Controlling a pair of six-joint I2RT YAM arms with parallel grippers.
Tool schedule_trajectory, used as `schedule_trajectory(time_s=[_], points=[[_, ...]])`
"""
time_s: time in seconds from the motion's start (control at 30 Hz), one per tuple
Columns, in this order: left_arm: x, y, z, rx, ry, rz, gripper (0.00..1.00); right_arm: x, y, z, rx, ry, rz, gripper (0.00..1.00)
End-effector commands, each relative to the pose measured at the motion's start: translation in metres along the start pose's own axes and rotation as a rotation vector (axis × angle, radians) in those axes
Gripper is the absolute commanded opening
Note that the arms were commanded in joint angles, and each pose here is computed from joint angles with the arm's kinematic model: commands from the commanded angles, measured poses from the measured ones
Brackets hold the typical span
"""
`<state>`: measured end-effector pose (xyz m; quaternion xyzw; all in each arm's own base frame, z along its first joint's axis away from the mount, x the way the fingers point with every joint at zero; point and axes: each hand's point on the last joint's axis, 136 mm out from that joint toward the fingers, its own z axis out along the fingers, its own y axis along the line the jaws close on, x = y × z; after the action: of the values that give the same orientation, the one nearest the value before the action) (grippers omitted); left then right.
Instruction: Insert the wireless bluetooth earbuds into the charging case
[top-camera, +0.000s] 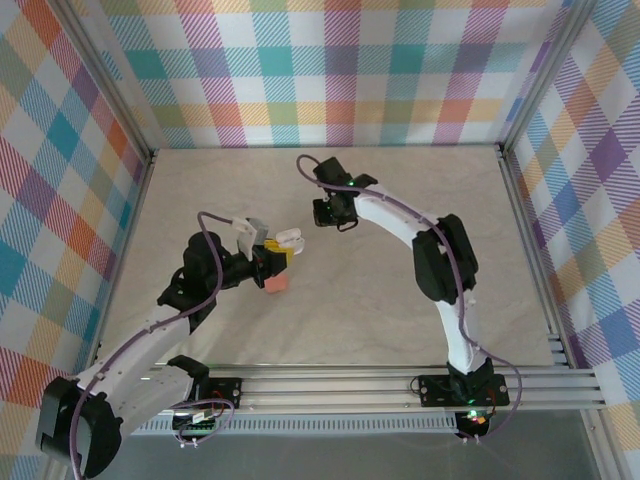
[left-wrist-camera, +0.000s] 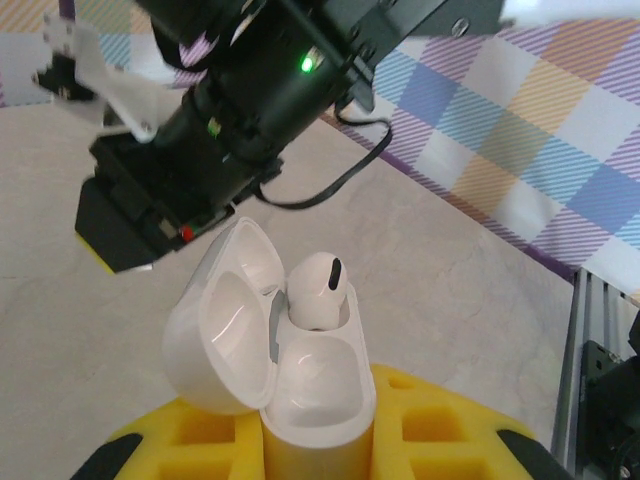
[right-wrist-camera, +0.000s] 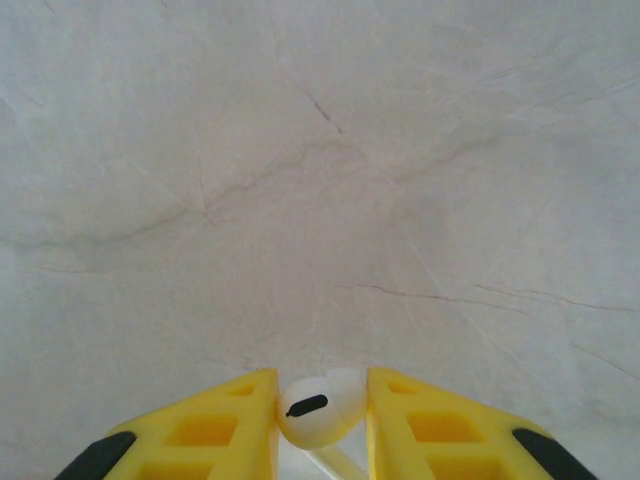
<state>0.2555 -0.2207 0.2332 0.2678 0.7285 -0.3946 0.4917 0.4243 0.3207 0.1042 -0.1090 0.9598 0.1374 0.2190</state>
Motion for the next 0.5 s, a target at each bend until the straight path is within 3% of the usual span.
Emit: schedule_trajectory(time_s=[0.0, 0.3, 0.47], points=[[-0.031, -0.012, 0.007, 0.032, -0.084, 0.071, 0.00, -0.018, 0.013, -0.038, -0.066, -0.095, 0.031, 0.28], [-0.035, -0.016, 0.028, 0.014, -0.098, 0.116, 0.00, -0.026, 0.015, -0.100, -0.120, -0.223, 0.051, 0.29], [-0.033, -0.016, 0.032, 0.000, -0.097, 0.115, 0.00, -0.015, 0.004, -0.108, -0.115, -0.218, 0.093, 0.30]])
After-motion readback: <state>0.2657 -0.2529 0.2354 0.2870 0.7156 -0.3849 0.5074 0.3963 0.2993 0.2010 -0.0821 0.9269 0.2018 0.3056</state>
